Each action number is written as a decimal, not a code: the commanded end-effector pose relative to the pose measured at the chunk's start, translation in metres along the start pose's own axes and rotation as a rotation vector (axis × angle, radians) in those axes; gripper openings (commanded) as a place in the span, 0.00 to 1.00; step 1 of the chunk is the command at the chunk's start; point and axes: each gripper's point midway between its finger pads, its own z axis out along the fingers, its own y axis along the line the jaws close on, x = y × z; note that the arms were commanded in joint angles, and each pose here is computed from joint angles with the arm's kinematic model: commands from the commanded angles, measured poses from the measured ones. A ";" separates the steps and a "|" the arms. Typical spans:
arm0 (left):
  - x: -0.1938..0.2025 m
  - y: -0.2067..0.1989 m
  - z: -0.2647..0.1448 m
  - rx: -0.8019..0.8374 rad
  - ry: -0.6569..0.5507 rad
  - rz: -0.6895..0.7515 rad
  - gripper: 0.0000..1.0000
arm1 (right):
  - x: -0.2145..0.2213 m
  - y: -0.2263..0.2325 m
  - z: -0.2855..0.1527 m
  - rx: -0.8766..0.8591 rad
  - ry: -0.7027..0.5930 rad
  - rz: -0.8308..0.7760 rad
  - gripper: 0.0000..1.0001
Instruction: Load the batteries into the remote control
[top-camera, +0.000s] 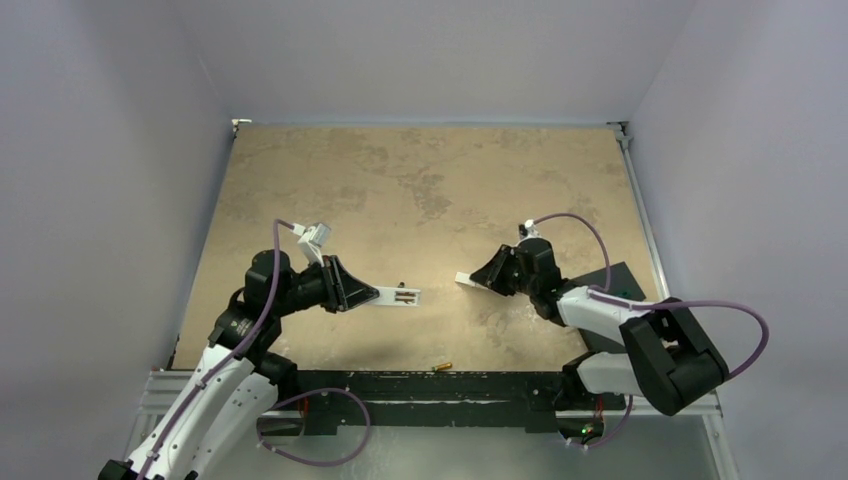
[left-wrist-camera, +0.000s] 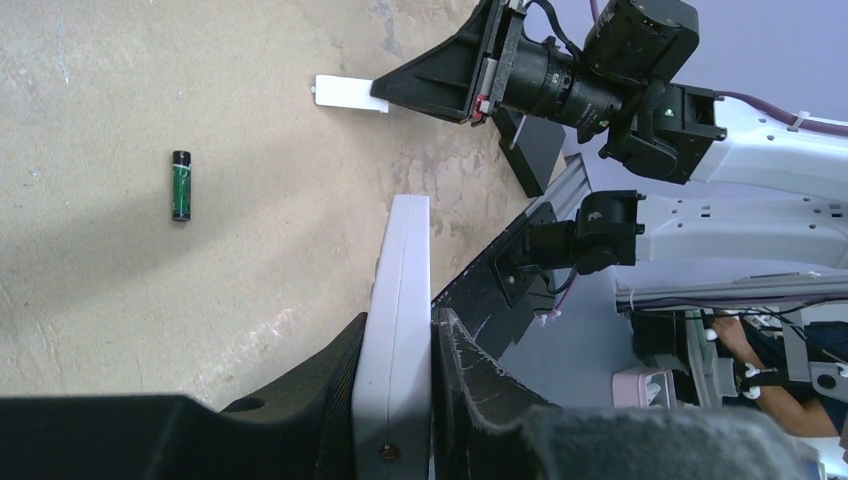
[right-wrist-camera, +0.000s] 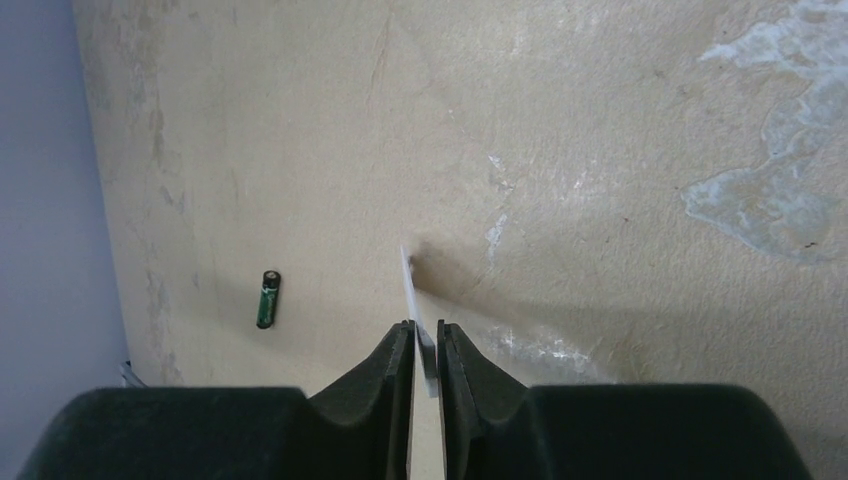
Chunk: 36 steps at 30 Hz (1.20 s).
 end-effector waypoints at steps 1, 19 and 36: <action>-0.014 -0.016 -0.002 0.053 -0.044 0.035 0.00 | 0.000 -0.001 0.001 -0.012 -0.005 0.004 0.24; -0.012 -0.013 -0.006 0.030 -0.056 0.036 0.00 | -0.007 -0.010 -0.009 0.053 -0.031 -0.017 0.50; -0.013 -0.016 -0.009 0.038 -0.060 0.051 0.00 | -0.003 0.005 -0.051 -0.003 -0.023 -0.115 0.58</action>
